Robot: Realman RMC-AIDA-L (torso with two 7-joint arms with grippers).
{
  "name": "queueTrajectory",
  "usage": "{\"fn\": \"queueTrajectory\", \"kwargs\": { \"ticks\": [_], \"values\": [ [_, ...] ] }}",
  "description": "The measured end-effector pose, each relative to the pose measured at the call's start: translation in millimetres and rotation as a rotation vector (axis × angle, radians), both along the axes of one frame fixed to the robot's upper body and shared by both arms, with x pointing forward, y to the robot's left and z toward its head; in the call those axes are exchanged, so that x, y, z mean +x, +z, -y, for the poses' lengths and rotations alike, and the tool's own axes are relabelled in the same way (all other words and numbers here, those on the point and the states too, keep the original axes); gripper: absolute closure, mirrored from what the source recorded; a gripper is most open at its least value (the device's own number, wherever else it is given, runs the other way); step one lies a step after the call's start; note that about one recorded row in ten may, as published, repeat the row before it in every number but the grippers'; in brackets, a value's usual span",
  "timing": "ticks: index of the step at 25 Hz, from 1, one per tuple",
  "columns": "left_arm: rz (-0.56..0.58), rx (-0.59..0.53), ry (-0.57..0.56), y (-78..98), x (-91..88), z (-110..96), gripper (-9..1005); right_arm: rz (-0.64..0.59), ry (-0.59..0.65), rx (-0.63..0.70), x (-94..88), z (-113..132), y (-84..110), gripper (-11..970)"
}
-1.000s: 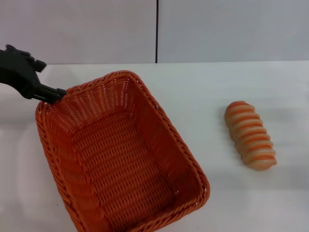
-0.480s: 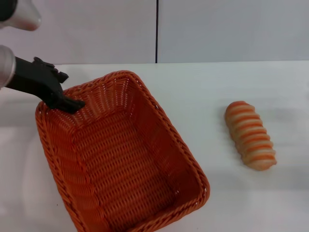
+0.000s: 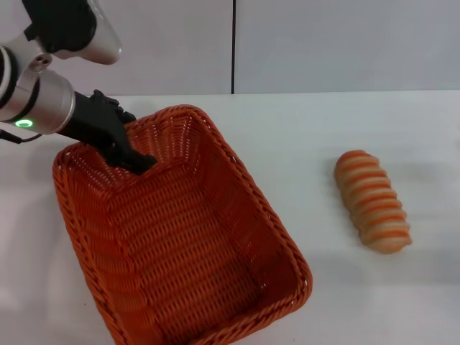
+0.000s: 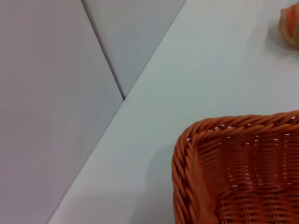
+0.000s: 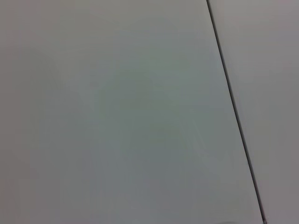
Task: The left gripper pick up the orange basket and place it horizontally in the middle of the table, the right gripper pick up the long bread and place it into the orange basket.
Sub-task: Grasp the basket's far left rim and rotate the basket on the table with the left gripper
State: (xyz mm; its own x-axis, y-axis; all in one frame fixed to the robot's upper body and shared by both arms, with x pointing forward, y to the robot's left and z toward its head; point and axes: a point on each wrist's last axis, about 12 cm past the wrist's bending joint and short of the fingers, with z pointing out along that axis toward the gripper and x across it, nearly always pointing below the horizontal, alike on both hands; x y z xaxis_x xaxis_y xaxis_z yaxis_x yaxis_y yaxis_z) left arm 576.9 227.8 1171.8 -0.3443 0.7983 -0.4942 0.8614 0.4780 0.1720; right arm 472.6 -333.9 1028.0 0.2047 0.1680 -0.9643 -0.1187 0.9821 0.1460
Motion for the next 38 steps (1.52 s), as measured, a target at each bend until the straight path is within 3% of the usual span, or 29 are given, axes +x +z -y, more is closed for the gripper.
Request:
{"fn": "queueTrajectory", "kwargs": {
  "ticks": [7, 23, 38],
  "values": [
    [-0.010, 0.047, -0.040, -2.3, 7.0, 13.6, 259, 0.000, 0.001, -0.001, 0.6, 0.3, 0.2, 321],
    [-0.014, 0.087, -0.055, -10.0, 15.7, 21.4, 291, 0.006, 0.006, -0.004, 4.3, -0.2, 2.2, 321],
    [0.050, 0.187, -0.085, -16.0, 25.7, 27.5, 322, 0.009, 0.009, -0.004, 5.5, -0.8, 2.9, 321]
  ]
}}
